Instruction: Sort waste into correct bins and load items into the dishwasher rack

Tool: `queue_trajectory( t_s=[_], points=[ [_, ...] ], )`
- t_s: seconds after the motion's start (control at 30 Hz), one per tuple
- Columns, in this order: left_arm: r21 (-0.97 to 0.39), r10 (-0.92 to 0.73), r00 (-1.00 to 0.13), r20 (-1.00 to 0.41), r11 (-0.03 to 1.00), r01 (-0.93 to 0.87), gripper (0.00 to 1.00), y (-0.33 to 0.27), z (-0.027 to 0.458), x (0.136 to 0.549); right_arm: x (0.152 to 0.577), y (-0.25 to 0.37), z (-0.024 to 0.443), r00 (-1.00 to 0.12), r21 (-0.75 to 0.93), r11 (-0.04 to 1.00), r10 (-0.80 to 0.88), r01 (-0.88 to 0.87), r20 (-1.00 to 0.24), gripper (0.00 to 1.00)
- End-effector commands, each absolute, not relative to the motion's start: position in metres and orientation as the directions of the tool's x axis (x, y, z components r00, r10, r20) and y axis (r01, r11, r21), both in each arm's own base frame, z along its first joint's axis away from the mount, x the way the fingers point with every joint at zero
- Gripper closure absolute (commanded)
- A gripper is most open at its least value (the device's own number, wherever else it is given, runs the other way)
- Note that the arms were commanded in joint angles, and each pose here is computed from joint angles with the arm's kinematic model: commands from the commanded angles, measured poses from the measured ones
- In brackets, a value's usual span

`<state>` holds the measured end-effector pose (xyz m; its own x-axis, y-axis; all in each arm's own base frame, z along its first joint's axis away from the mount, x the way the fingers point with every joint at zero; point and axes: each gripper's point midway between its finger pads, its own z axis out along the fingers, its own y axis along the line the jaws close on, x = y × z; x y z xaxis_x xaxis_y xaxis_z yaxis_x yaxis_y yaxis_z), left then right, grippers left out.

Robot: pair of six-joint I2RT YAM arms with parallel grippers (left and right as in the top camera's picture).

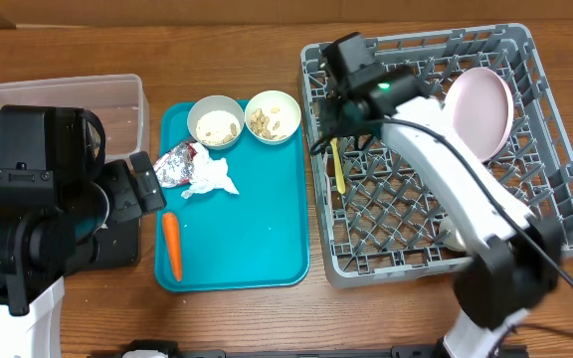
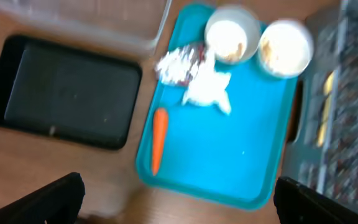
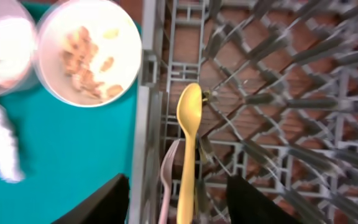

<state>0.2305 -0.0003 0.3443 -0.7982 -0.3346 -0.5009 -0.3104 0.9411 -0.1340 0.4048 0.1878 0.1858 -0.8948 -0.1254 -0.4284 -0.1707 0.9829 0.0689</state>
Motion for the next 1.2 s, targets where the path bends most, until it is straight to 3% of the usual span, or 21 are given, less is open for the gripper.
queue_trajectory(
  t_s=[0.0,0.2,0.23,0.4,0.5,0.8,0.9,1.17],
  points=[
    [-0.156,-0.345,-0.754,-0.559,0.937,-0.312,0.0,0.002,0.355,0.241,0.383,0.172,0.276,-0.815,0.176,0.979,0.016,-0.106,-0.58,0.4],
    [-0.181,-0.35,-0.765,-0.541,0.937,-0.3,0.0,-0.004,0.352,0.243,0.329,0.132,0.363,-0.699,0.309,0.95,0.196,-0.037,-0.688,0.11],
    [-0.199,-0.349,-0.768,-0.537,0.937,-0.286,0.0,-0.008,0.353,0.244,0.32,0.127,0.377,-0.671,0.33,0.943,0.22,-0.039,-0.708,0.0],
    [-0.266,-0.336,-0.779,-0.529,0.938,-0.224,0.0,-0.024,0.352,0.26,0.28,0.11,0.424,-0.563,0.379,0.921,0.266,-0.091,-0.782,0.0],
    [-0.234,-0.266,-0.837,-0.478,0.957,-0.17,0.0,-0.033,0.331,0.271,0.265,0.103,0.436,-0.533,0.39,0.915,0.279,-0.106,-0.798,0.0],
    [-0.073,-0.11,-0.99,-0.089,0.992,-0.104,0.0,-0.063,0.184,0.306,0.249,0.096,0.437,-0.534,0.39,0.915,0.279,-0.105,-0.798,0.0],
    [0.042,-0.101,-0.993,-0.056,0.994,-0.103,0.0,-0.065,0.128,0.331,0.249,0.096,0.431,-0.554,0.383,0.919,0.27,-0.096,-0.788,0.0],
    [0.14,-0.105,-0.994,-0.03,0.984,-0.108,0.01,-0.065,0.057,0.365,0.26,0.101,0.421,-0.581,0.372,0.925,0.258,-0.082,-0.772,0.0]
  ],
)
